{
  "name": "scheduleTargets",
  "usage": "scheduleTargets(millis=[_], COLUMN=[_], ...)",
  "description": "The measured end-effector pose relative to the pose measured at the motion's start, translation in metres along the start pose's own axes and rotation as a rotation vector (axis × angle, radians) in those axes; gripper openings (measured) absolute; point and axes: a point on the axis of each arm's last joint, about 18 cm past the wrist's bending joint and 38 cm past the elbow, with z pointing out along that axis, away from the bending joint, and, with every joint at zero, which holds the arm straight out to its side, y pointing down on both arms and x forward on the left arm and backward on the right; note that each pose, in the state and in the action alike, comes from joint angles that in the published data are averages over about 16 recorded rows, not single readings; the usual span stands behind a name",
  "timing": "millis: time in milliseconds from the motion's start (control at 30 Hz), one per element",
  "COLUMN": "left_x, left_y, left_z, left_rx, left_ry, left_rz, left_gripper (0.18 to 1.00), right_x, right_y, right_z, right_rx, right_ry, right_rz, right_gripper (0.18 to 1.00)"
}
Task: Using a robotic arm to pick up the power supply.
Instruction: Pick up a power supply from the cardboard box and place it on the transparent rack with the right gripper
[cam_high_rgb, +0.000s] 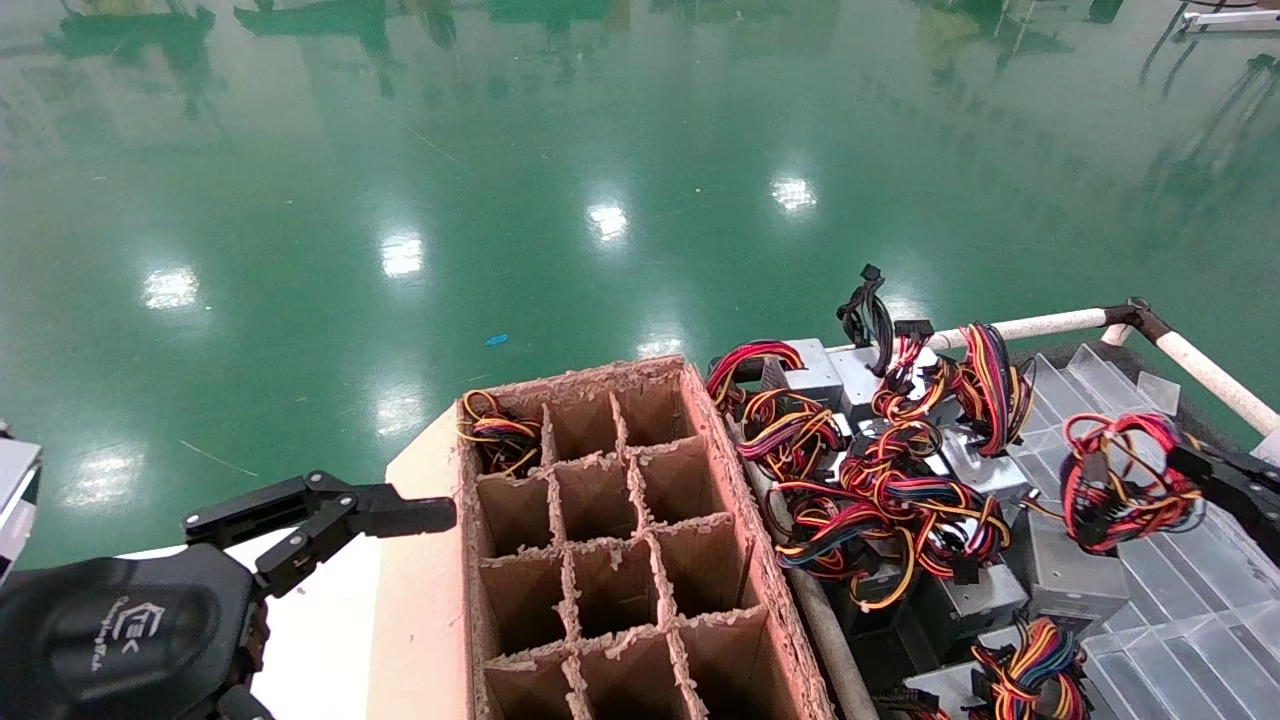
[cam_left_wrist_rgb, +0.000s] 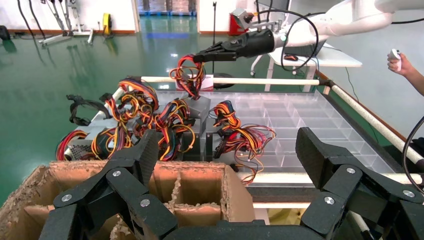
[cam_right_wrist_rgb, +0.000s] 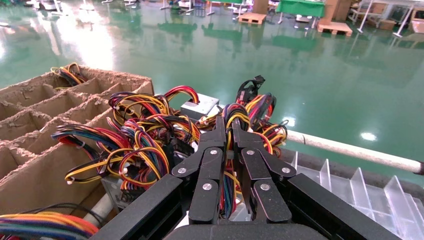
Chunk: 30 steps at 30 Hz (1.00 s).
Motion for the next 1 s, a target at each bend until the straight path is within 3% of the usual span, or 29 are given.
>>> scheduleTargets(millis=[600,1000], left_x=[0.0,0.0], left_y=[0.0,0.0], left_z=[0.0,0.0], left_rx=[0.0,0.0], left_ry=[0.0,0.0], left_rz=[0.0,0.0], left_gripper=[1.0,1.0], right_x=[-0.01,-0.018], right_y=[0.018,0.038], right_z=[-0.021,-0.056], right_rx=[0.014,0.008], right_ry=[0.031,0.095], right_rz=[0.043,0.079], right_gripper=[0.197,0.197])
